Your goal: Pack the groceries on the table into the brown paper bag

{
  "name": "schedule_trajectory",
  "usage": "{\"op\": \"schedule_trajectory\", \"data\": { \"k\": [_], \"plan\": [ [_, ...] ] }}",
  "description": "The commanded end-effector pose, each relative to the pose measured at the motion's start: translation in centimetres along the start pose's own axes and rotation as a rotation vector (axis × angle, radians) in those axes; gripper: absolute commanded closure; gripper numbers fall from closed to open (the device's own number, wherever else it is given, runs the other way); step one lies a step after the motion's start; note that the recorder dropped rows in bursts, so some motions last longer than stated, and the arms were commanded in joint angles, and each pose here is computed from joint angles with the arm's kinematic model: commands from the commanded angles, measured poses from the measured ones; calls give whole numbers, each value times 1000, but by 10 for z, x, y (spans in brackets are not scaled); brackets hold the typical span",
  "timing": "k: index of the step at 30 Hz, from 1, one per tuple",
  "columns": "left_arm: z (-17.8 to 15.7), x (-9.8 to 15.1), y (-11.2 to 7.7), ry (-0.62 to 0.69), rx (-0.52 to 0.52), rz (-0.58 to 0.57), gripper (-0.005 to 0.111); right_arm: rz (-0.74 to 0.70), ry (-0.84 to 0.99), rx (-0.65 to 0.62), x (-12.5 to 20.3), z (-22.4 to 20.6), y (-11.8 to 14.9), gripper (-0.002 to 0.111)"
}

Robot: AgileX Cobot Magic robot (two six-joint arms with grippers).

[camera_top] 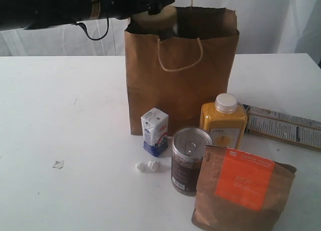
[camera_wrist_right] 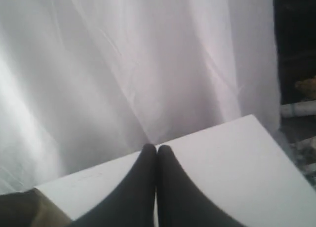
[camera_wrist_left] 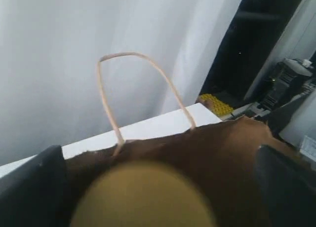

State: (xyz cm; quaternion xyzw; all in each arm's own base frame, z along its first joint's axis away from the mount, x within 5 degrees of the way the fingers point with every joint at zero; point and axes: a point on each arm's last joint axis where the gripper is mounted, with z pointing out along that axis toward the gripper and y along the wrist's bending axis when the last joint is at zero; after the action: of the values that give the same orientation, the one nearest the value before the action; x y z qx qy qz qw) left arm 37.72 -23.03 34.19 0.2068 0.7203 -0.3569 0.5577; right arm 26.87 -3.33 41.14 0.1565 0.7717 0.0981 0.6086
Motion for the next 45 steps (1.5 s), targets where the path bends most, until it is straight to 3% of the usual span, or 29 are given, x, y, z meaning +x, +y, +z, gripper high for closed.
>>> {"op": "schedule_trajectory", "data": {
  "k": [1, 6, 10, 17, 24, 31, 37, 41, 44, 45],
  "plan": [
    [-4, -9, -11, -22, 82, 1, 1, -21, 66, -211, -7, 12, 36, 108],
    [-4, -9, -11, -22, 85, 1, 1, -31, 240, -636, -8, 30, 86, 108],
    [-4, -9, -12, -22, 95, 3, 1, -6, 258, -643, -13, 37, 89, 108],
    [-5, -8, -16, -10, 138, 28, 1, -123, 296, -622, -10, 28, 87, 108],
    [-7, -9, -17, -10, 172, 33, 1, -383, 280, -474, -15, 9, 75, 108],
    [-12, -11, -16, -16, 254, 32, 2, -511, 506, -146, -6, -8, 43, 108],
    [-36, -33, -1, -31, 154, 151, 3, -654, 596, 29, -2, -27, 22, 108],
    [-62, -54, 10, -37, 50, 254, 16, -692, 567, 3, -4, -46, 24, 108],
    [-85, -73, 15, -66, -21, 251, 43, -781, 625, -145, 9, -53, 30, 108],
    [-95, -80, 18, -85, -39, 252, 58, -852, 665, -223, 17, -53, 31, 108]
  ]
}}
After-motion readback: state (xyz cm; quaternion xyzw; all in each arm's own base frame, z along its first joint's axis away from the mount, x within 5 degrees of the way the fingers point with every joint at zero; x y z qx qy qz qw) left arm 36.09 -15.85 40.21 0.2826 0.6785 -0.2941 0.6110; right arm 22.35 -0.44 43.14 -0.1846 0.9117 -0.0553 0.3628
